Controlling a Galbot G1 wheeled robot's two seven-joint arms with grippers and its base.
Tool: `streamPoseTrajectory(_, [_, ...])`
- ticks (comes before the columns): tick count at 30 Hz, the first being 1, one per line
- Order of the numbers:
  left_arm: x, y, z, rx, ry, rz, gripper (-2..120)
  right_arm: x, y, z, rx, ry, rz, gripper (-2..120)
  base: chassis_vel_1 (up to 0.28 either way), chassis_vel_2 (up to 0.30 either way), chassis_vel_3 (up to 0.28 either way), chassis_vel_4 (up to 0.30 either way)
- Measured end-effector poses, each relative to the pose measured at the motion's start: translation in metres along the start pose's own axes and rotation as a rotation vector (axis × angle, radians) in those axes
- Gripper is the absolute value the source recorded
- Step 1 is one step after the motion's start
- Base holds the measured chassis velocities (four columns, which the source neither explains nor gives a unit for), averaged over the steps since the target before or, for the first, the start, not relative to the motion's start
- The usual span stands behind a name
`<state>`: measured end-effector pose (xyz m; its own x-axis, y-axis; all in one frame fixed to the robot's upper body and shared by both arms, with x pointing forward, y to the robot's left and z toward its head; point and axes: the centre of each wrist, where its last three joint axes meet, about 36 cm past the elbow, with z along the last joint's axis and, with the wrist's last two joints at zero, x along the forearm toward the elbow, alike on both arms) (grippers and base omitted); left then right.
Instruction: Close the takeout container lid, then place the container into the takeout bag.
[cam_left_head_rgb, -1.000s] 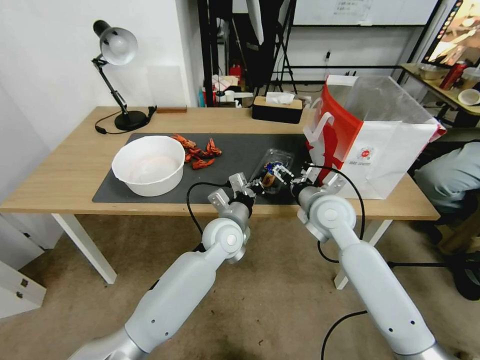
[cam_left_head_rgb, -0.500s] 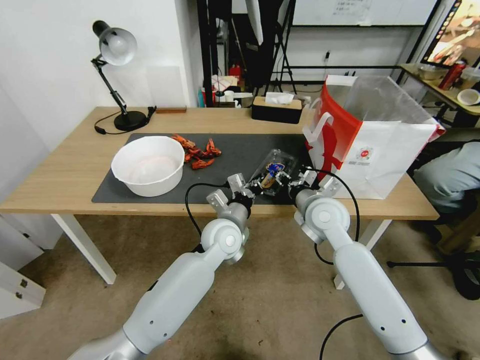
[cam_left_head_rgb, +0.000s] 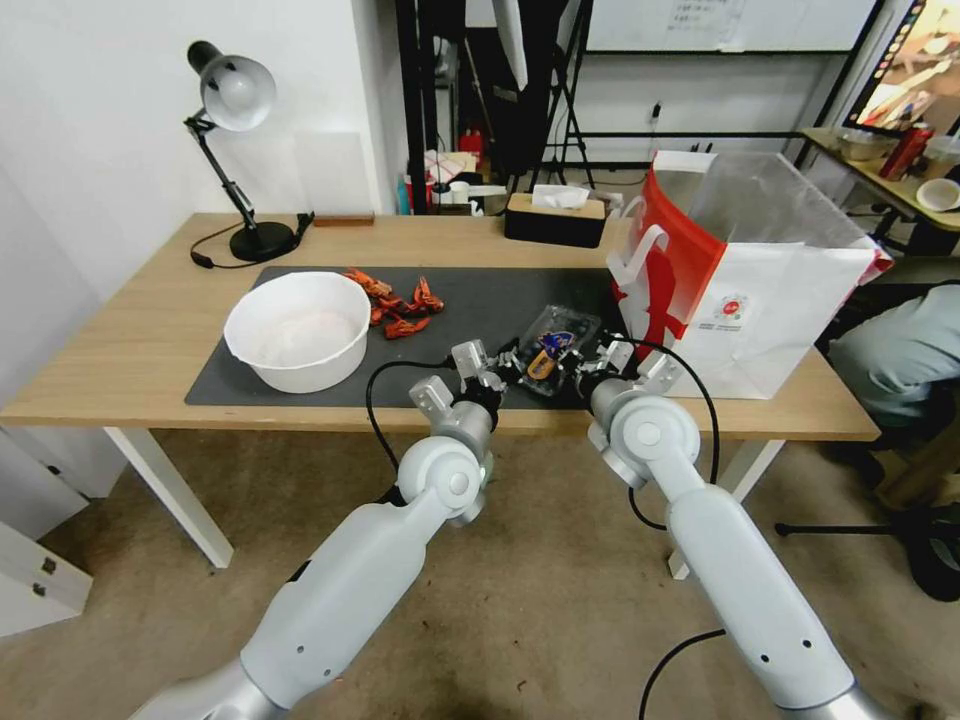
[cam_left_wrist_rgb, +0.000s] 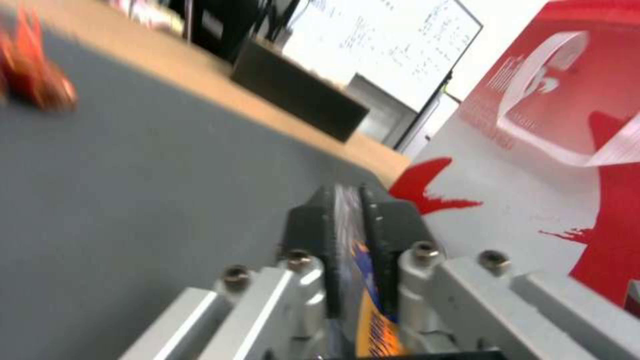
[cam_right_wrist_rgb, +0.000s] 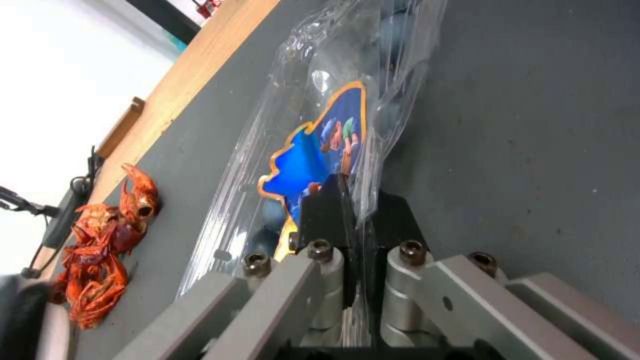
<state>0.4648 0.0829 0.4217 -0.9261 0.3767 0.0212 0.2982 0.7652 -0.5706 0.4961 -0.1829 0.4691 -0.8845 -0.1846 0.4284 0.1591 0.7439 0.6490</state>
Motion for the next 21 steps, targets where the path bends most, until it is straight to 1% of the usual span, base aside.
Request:
streamPoseTrajectory(2, [0.009,0.008,-0.002,-0.07,-0.041,0.012,22,0.0,0.0,0.0,0.001,-0.002,0.001,0,0.0,0.0,0.0,0.0])
streamPoseTrajectory(3, [0.009,0.008,-0.002,-0.07,-0.041,0.012,22,0.0,0.0,0.0,0.001,-0.002,0.001,0,0.0,0.0,0.0,0.0])
streamPoseTrajectory(5, [0.02,0.016,-0.004,-0.138,-0.074,0.027,32,0.0,-0.001,-0.001,0.002,-0.004,0.001,0,0.0,0.0,0.0,0.0])
streamPoseTrajectory(6, [0.026,0.019,-0.005,-0.172,-0.084,0.032,35,0.0,-0.002,-0.001,0.002,-0.005,0.002,0,0.0,0.0,0.0,0.0])
streamPoseTrajectory(7, [0.033,0.024,-0.006,-0.23,-0.103,0.039,41,0.0,-0.002,-0.001,0.003,-0.006,0.003,0,0.0,0.0,0.0,0.0])
streamPoseTrajectory(8, [0.033,0.024,-0.006,-0.23,-0.103,0.039,41,0.0,-0.002,-0.001,0.003,-0.006,0.003,0,0.0,0.0,0.0,0.0])
streamPoseTrajectory(11, [0.055,0.046,-0.011,-0.379,-0.132,0.056,55,0.0,-0.002,0.0,0.007,-0.009,0.004,0,0.0,0.0,0.0,0.0])
streamPoseTrajectory(12, [0.055,0.046,-0.011,-0.379,-0.132,0.056,55,0.0,-0.002,0.0,0.007,-0.009,0.004,0,0.0,0.0,0.0,0.0])
streamPoseTrajectory(13, [0.061,0.051,-0.013,-0.409,-0.136,0.055,60,0.0,-0.002,0.0,0.007,-0.01,0.004,0,0.0,0.0,0.0,0.0])
streamPoseTrajectory(14, [0.075,0.062,-0.016,-0.461,-0.139,0.047,65,0.0,-0.003,0.0,0.008,-0.011,0.005,0,0.0,0.0,0.0,0.0])
streamPoseTrajectory(15, [0.087,0.071,-0.019,-0.496,-0.141,0.041,70,-0.001,-0.004,0.0,0.008,-0.013,0.005,0,0.0,0.0,0.0,0.0])
streamPoseTrajectory(16, [0.087,0.071,-0.019,-0.496,-0.141,0.041,70,-0.001,-0.004,0.0,0.008,-0.013,0.005,0,0.0,0.0,0.0,0.0])
streamPoseTrajectory(18, [0.109,0.083,-0.019,-0.542,-0.135,0.02,80,0.0,-0.005,0.0,0.01,-0.014,0.005,0,0.0,0.0,0.0,0.0])
streamPoseTrajectory(19, [0.109,0.083,-0.019,-0.542,-0.135,0.02,80,0.0,-0.005,0.0,0.01,-0.014,0.005,0,0.0,0.0,0.0,0.0])
streamPoseTrajectory(21, [0.126,0.088,-0.019,-0.566,-0.133,-0.003,89,-0.001,-0.007,-0.001,0.009,-0.017,0.007,0,0.0,0.0,0.0,0.0])
